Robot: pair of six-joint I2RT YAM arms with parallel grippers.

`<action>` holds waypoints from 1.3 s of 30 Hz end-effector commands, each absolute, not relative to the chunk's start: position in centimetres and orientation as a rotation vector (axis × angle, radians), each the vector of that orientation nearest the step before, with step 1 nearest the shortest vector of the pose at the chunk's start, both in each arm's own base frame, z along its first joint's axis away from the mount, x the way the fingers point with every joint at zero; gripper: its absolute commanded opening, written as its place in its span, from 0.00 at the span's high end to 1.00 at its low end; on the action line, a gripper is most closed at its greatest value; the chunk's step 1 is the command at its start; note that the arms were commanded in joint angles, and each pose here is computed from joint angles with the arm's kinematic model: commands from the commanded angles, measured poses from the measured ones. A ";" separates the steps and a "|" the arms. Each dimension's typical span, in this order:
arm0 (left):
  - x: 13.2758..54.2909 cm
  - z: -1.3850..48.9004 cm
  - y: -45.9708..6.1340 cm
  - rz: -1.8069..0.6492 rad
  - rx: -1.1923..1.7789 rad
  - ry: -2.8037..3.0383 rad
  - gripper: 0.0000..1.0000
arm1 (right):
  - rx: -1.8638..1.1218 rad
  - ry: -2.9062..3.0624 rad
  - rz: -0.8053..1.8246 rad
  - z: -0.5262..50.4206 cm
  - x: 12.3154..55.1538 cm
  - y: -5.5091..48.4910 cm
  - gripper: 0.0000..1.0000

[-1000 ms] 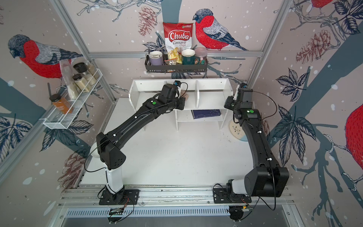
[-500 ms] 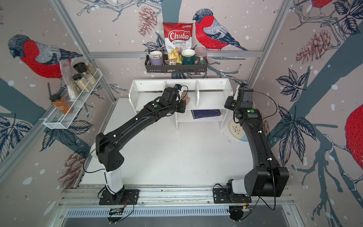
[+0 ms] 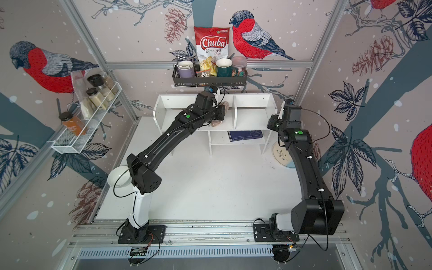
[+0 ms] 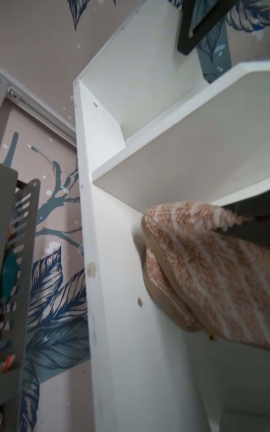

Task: Wipe the bookshelf clean with a cloth
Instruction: Wipe the dust from the shelf.

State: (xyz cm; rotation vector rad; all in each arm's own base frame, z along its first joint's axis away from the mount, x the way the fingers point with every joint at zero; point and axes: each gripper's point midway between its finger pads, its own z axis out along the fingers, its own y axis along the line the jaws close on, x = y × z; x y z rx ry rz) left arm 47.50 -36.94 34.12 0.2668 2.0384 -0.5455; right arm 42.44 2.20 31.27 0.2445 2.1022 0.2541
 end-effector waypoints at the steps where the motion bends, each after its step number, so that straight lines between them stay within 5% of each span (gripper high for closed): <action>1: 48.1 34.4 -33.3 -0.339 0.189 2.025 1.00 | 0.307 2.184 0.417 29.6 41.2 4.1 1.00; 8: 46.7 32.4 -34.4 -0.292 0.308 2.049 1.00 | 0.313 2.184 0.420 29.5 41.2 4.1 1.00; 15: 44.8 31.0 -38.2 -0.528 0.361 2.076 1.00 | 0.315 2.188 0.411 29.4 41.1 3.9 1.00; 23: 45.2 35.3 -36.4 -0.755 0.247 1.993 1.00 | 0.308 2.174 0.405 30.3 40.9 3.8 0.99; 25: 45.1 36.8 -36.0 -0.854 0.216 1.953 1.00 | 0.318 2.163 0.378 30.8 40.8 3.5 0.90; 29: 44.0 41.2 -35.0 -1.070 0.189 1.815 1.00 | 0.336 2.109 0.322 32.8 39.9 2.6 0.42; 33: 42.0 44.7 -34.1 -1.252 0.209 1.687 1.00 | 0.302 2.040 0.281 36.0 38.4 2.7 0.11; 39: 38.9 48.3 -33.4 -1.402 0.229 1.548 1.00 | 0.082 1.935 0.414 41.3 35.4 8.3 0.03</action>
